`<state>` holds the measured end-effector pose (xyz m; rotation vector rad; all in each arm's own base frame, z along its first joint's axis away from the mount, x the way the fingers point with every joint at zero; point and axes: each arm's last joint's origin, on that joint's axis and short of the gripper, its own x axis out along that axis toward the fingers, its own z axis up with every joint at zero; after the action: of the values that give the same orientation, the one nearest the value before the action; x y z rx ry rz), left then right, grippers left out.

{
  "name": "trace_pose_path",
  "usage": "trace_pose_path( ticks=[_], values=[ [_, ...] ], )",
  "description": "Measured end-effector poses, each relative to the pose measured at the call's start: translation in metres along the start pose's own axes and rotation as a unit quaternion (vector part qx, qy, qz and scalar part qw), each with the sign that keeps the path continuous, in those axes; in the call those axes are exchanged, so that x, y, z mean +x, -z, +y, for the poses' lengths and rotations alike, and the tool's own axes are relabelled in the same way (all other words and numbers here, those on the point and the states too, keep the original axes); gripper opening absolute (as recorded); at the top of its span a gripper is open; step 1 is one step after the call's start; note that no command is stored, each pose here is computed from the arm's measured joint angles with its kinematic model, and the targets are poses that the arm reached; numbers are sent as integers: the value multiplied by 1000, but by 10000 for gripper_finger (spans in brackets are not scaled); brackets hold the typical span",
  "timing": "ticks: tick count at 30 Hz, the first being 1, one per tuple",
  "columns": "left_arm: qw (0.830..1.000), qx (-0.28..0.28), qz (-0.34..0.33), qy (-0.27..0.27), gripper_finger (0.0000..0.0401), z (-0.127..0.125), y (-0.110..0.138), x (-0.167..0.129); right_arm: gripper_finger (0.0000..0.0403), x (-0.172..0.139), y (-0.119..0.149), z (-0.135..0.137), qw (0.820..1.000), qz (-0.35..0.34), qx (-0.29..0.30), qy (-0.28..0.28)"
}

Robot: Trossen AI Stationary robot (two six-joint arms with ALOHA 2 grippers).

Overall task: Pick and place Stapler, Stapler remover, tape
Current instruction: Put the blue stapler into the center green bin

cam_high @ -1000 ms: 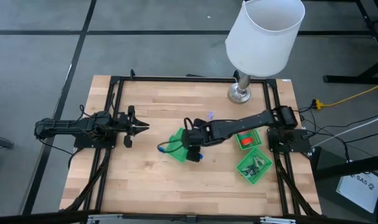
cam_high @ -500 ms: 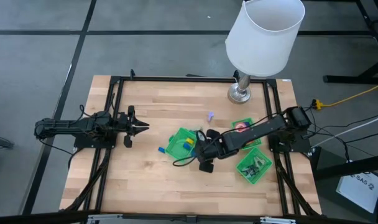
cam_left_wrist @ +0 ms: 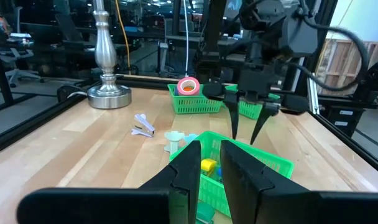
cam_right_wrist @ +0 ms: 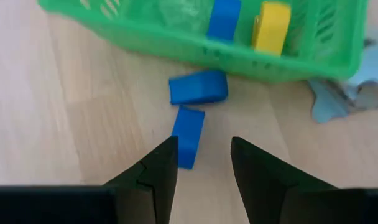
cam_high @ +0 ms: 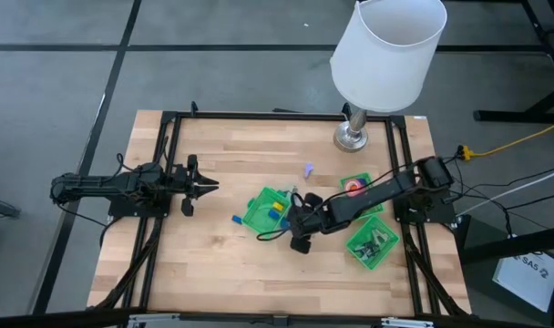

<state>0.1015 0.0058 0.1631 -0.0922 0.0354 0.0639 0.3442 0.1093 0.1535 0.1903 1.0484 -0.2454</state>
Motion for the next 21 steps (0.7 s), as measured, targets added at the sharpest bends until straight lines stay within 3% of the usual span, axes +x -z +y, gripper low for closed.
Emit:
trace_pose_path(
  ticks=[17,21],
  values=[
    [1000,0,0,0,58,0,0,0,154,26,7,11,1000,21,-7,-15],
    [1000,0,0,0,58,0,0,0,135,26,7,11,999,21,-21,-15]
  ],
)
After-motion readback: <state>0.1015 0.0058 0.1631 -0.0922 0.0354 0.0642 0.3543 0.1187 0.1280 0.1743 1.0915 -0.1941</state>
